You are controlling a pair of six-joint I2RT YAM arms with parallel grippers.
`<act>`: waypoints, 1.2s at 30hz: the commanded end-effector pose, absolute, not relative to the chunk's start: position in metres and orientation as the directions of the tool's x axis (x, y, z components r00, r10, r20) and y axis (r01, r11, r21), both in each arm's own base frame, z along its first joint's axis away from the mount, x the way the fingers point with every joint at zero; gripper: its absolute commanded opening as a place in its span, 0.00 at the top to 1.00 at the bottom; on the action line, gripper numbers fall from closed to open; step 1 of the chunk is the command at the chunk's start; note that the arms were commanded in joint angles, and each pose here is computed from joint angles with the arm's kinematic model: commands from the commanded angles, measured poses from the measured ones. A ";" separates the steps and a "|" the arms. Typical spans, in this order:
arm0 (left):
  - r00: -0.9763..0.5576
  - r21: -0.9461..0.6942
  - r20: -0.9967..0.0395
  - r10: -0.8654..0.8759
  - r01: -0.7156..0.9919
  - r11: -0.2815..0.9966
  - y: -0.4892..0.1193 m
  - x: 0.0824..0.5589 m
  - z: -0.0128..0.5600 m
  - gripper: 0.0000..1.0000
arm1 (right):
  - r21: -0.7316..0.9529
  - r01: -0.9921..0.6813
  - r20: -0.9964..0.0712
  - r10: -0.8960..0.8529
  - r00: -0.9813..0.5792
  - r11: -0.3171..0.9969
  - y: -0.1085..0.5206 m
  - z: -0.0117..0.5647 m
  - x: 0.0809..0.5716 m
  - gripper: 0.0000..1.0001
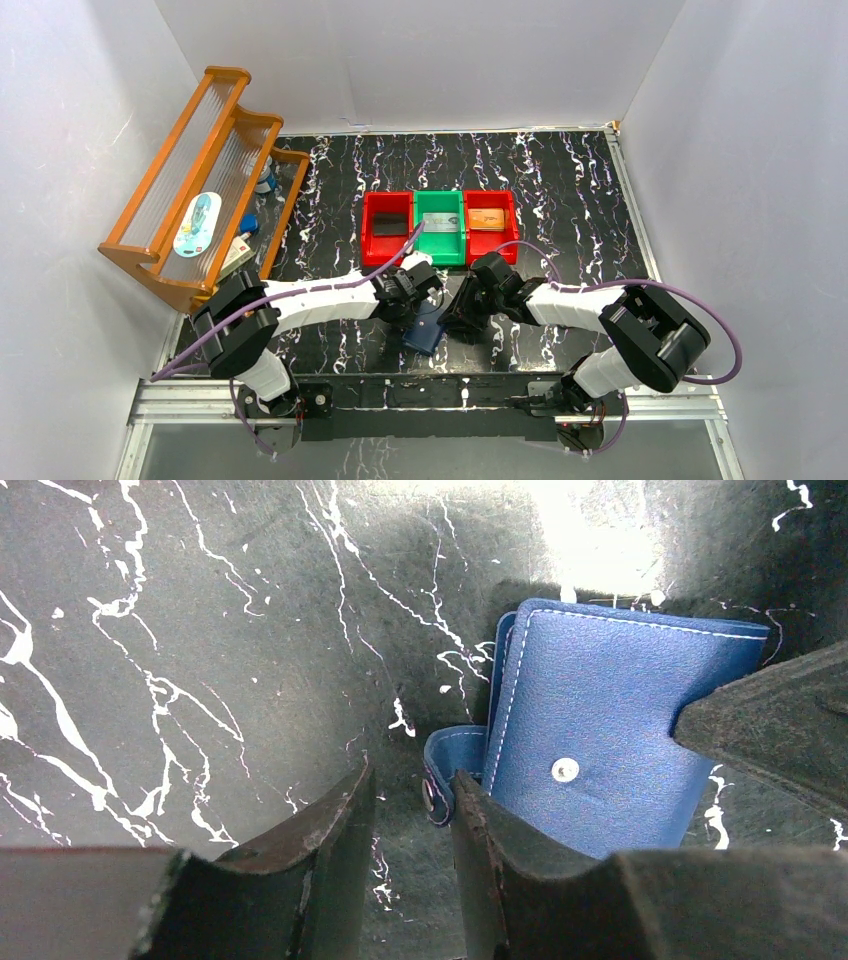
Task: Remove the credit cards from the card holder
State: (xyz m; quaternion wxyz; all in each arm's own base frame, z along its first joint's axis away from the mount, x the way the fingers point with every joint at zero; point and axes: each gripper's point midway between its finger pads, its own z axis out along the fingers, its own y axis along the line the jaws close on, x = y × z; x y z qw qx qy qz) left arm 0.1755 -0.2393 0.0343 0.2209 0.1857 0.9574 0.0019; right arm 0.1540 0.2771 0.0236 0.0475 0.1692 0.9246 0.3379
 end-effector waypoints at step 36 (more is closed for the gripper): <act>-0.806 -0.379 -0.577 0.132 0.407 0.831 -0.281 0.175 0.155 1.00 | 0.543 0.197 -0.318 0.417 -0.852 0.816 0.241 0.096 0.208 0.15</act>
